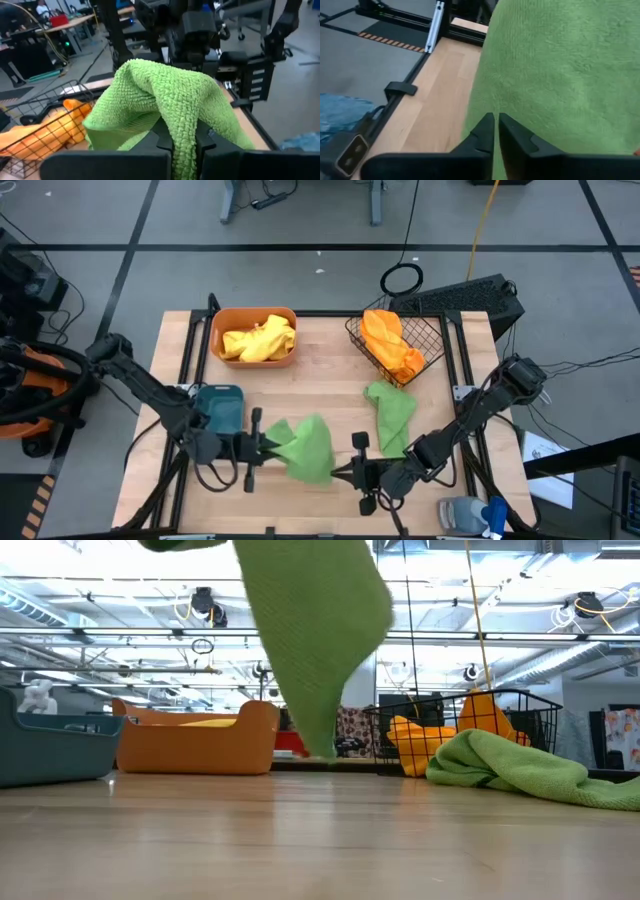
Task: Sort microfiber towel by color & place in baskets
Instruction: Put the left green microfiber towel into the blue bin
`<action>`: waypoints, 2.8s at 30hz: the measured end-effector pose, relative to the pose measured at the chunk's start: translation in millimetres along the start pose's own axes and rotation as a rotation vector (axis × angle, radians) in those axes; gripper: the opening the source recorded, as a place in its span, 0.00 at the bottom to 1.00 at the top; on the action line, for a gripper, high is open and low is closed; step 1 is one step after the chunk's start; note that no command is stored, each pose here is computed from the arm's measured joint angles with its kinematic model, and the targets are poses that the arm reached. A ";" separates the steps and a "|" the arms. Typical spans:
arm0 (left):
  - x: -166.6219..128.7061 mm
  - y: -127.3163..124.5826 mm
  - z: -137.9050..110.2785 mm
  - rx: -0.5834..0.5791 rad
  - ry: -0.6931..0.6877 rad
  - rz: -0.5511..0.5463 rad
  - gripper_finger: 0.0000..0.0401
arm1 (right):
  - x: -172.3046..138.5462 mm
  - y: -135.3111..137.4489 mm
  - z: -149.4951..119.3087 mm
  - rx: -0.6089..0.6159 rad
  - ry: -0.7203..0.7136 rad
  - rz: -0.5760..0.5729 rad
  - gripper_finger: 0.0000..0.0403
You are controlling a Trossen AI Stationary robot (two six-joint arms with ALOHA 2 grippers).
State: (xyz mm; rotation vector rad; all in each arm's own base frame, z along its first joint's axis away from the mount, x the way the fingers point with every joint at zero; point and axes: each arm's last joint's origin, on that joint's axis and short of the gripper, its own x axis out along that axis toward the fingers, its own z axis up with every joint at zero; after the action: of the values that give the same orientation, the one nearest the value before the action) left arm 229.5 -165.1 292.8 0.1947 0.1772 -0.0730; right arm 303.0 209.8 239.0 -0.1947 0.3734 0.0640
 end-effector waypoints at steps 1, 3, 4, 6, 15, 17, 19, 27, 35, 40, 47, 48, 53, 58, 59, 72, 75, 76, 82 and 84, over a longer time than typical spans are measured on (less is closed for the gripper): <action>-1.0 -0.1 -0.5 0.003 0.008 -0.001 0.04 | 0.6 -0.2 -0.4 0.001 0.002 -0.001 0.06; -1.0 -1.6 -3.0 -0.003 0.025 -0.006 0.04 | 1.4 0.1 -1.5 0.009 0.007 -0.004 0.11; -0.8 -2.2 -4.6 -0.004 0.036 -0.007 0.04 | 1.5 0.4 -2.1 0.014 0.010 -0.003 0.14; 1.1 -3.8 -6.8 -0.015 0.046 -0.007 0.04 | 3.6 1.7 -4.1 0.019 0.014 -0.005 0.21; 12.0 -11.6 -11.1 -0.013 0.022 -0.008 0.04 | 43.0 5.6 -17.4 -0.014 -0.107 -0.043 0.51; 14.1 -13.3 -10.2 -0.016 0.000 -0.015 0.04 | 54.5 3.5 -21.6 -0.038 -0.147 -0.070 0.56; 14.4 -13.8 -9.2 -0.025 -0.012 -0.023 0.04 | 63.8 0.1 -22.4 -0.051 -0.211 -0.097 0.60; 14.3 -16.5 -8.9 -0.032 -0.017 -0.115 0.04 | 68.3 -14.2 -7.1 -0.154 -0.335 -0.274 0.56; 15.7 -17.9 -14.1 -0.010 0.021 -0.121 0.04 | 60.3 7.1 11.5 -0.282 -0.214 -0.392 0.65; 17.5 -13.5 -28.7 0.002 0.129 -0.079 0.04 | 52.6 25.7 -3.4 -0.303 -0.050 -0.439 0.70; 27.6 -8.5 -41.5 -0.008 0.207 -0.040 0.04 | 42.8 29.5 -9.4 -0.301 0.029 -0.310 0.65; 29.5 -8.4 -44.0 -0.003 0.220 -0.037 0.04 | 39.2 27.9 -6.0 -0.275 0.027 -0.268 0.64; 40.7 -7.0 -57.8 0.025 0.282 -0.013 0.04 | 18.5 19.7 8.9 -0.122 0.050 -0.090 0.58; 52.5 -3.2 -69.3 0.026 0.328 -0.027 0.04 | 3.4 15.3 1.0 0.067 0.238 0.090 0.56; 54.1 -2.4 -70.8 0.023 0.335 -0.042 0.04 | 1.8 15.3 -2.2 0.091 0.279 0.104 0.55; 83.7 -3.1 -83.0 0.019 0.252 -0.279 0.04 | 3.6 14.9 -7.1 0.068 0.270 -0.025 0.64; 90.5 -1.3 -88.1 0.022 0.245 -0.295 0.04 | 11.8 11.9 -3.8 0.095 0.222 -0.033 0.71; 91.9 -1.2 -89.4 0.024 0.244 -0.305 0.04 | 15.3 10.8 -5.5 0.097 0.225 -0.037 0.73; 95.9 0.4 -86.6 -0.001 0.192 -0.356 0.04 | 51.7 2.2 -25.1 0.096 0.253 -0.024 0.74; 96.0 -0.2 -84.4 -0.006 0.169 -0.371 0.04 | 63.1 -0.8 -34.1 0.076 0.272 -0.025 0.71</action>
State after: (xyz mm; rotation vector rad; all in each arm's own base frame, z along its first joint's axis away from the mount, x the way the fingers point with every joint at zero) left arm 309.7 -153.9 193.8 0.1598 0.3808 -0.4252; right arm 349.6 203.8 184.8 -0.1328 0.6433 -0.0021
